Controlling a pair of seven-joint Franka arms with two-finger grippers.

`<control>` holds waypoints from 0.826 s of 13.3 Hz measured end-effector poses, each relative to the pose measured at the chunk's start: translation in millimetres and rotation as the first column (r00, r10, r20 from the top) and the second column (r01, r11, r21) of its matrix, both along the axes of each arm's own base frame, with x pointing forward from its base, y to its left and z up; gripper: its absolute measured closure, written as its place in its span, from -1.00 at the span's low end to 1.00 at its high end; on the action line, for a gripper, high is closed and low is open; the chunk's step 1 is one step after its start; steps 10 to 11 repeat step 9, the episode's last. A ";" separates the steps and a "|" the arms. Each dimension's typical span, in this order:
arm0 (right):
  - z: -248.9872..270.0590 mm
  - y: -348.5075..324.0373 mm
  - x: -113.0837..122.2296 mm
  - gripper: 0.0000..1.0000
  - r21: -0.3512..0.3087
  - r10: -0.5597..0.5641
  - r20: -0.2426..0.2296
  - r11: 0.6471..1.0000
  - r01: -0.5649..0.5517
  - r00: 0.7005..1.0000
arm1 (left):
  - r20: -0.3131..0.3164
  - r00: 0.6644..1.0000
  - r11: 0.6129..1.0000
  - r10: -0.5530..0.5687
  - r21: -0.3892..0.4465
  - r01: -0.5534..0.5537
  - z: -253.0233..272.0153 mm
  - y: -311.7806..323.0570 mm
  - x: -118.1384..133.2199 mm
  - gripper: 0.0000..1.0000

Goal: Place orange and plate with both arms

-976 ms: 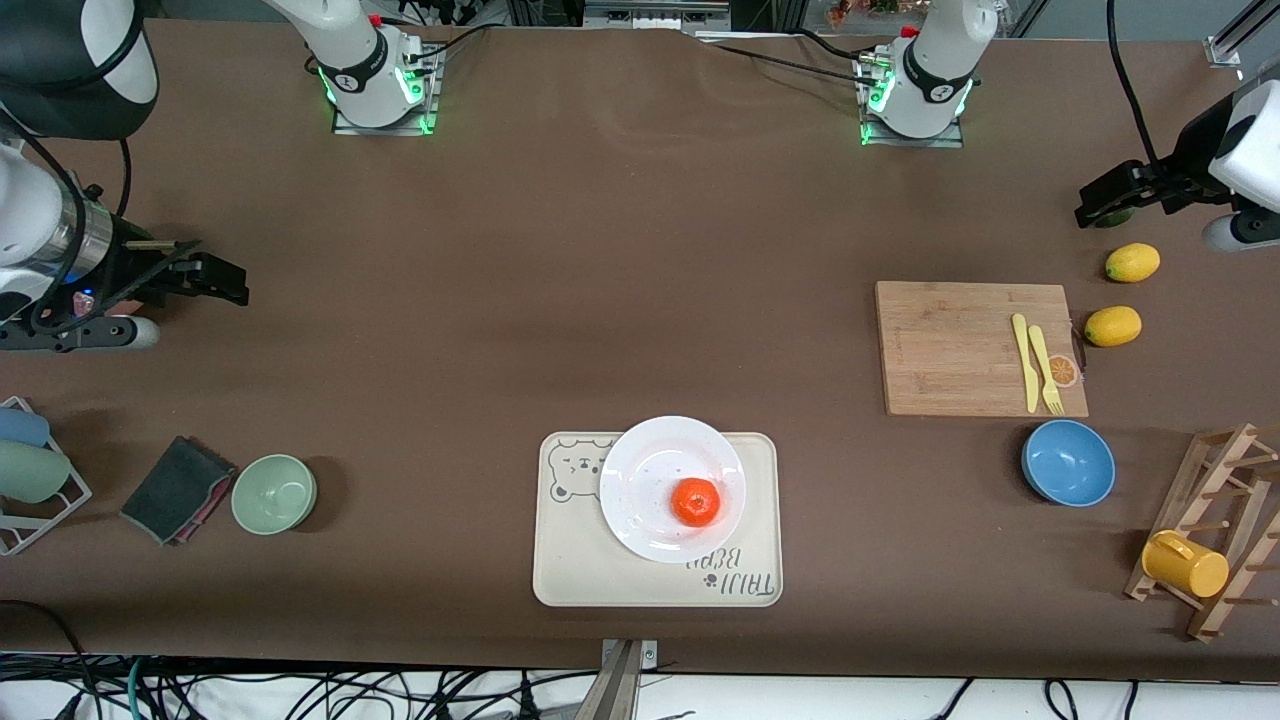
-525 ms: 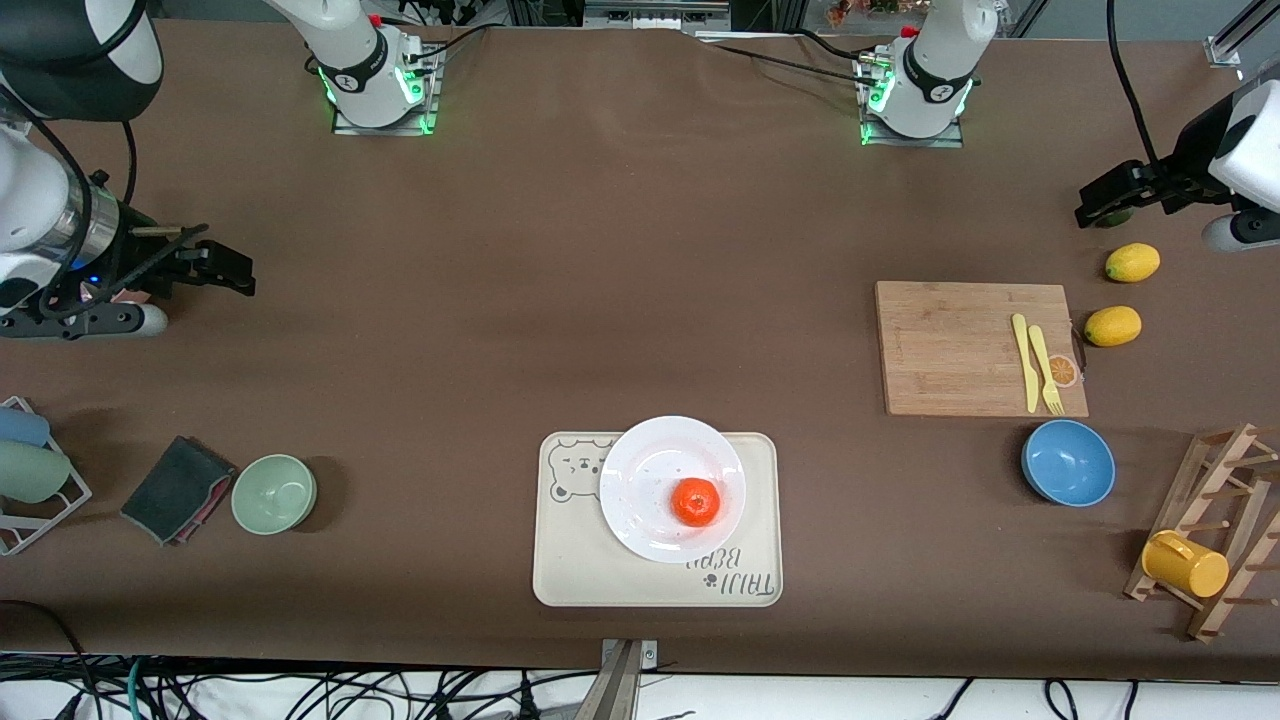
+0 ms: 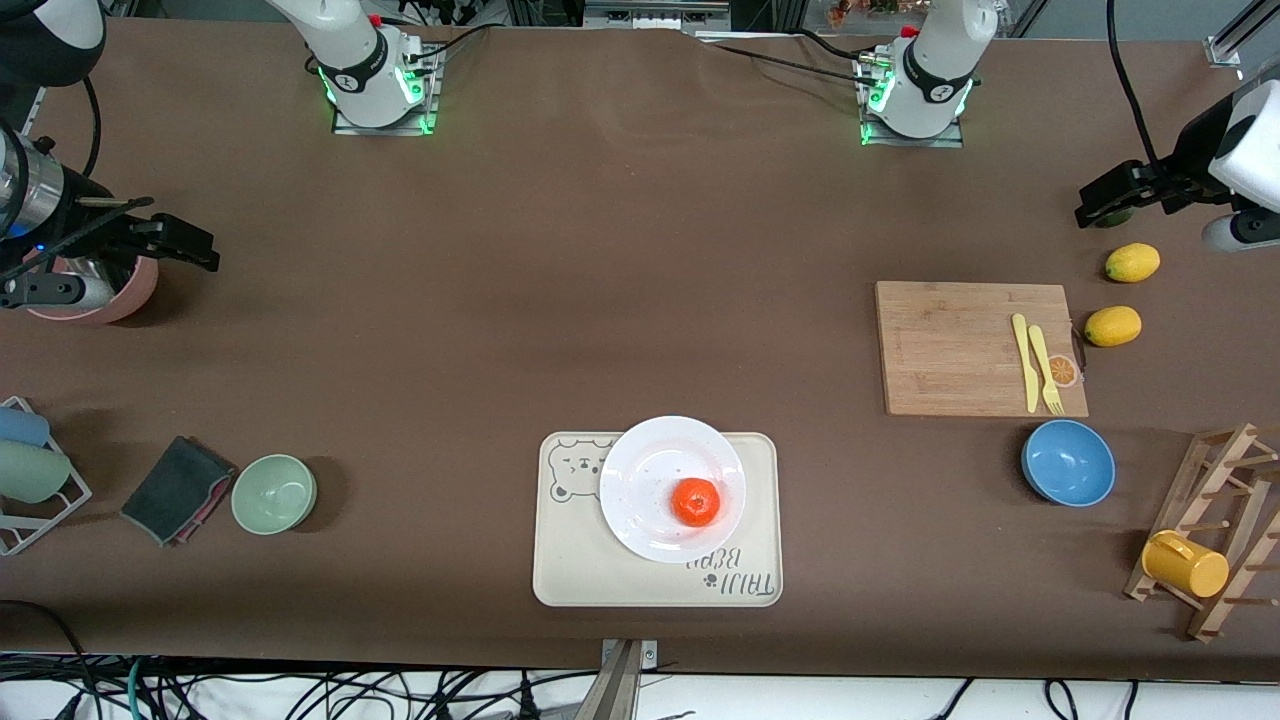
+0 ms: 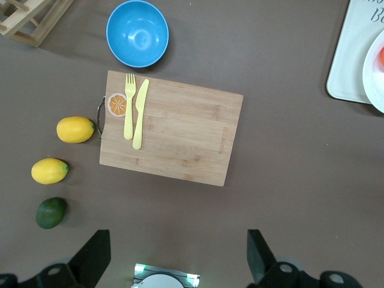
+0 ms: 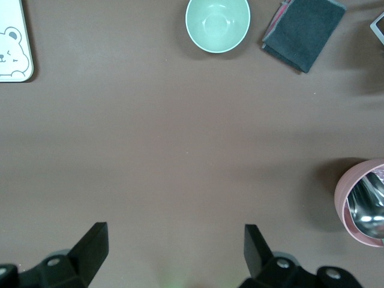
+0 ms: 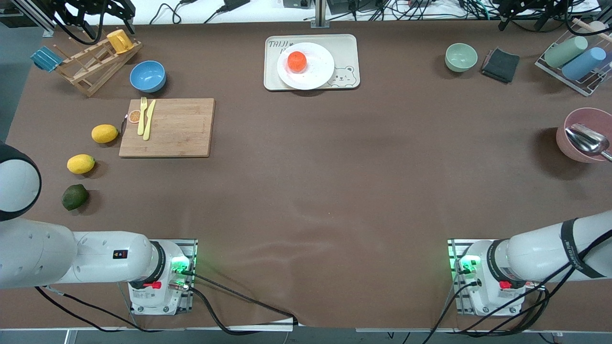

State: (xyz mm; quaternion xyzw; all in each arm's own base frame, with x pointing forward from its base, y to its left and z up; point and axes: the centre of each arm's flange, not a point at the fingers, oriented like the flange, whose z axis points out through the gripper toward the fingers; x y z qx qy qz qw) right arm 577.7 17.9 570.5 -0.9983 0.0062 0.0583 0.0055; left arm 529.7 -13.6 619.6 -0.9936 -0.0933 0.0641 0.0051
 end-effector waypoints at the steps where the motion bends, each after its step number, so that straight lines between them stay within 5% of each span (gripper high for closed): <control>1: -0.3 0.1 0.0 -1.00 0.000 0.000 -0.001 1.000 0.000 1.000 | 0.000 1.000 1.000 0.000 0.000 0.000 0.0 0.0 0.0 -1.00; 11: -4.0 4.4 -0.6 -1.00 0.000 0.007 -0.008 1.000 -0.007 1.000 | 0.000 1.000 1.000 -0.001 0.000 0.001 0.0 -0.3 0.0 -1.00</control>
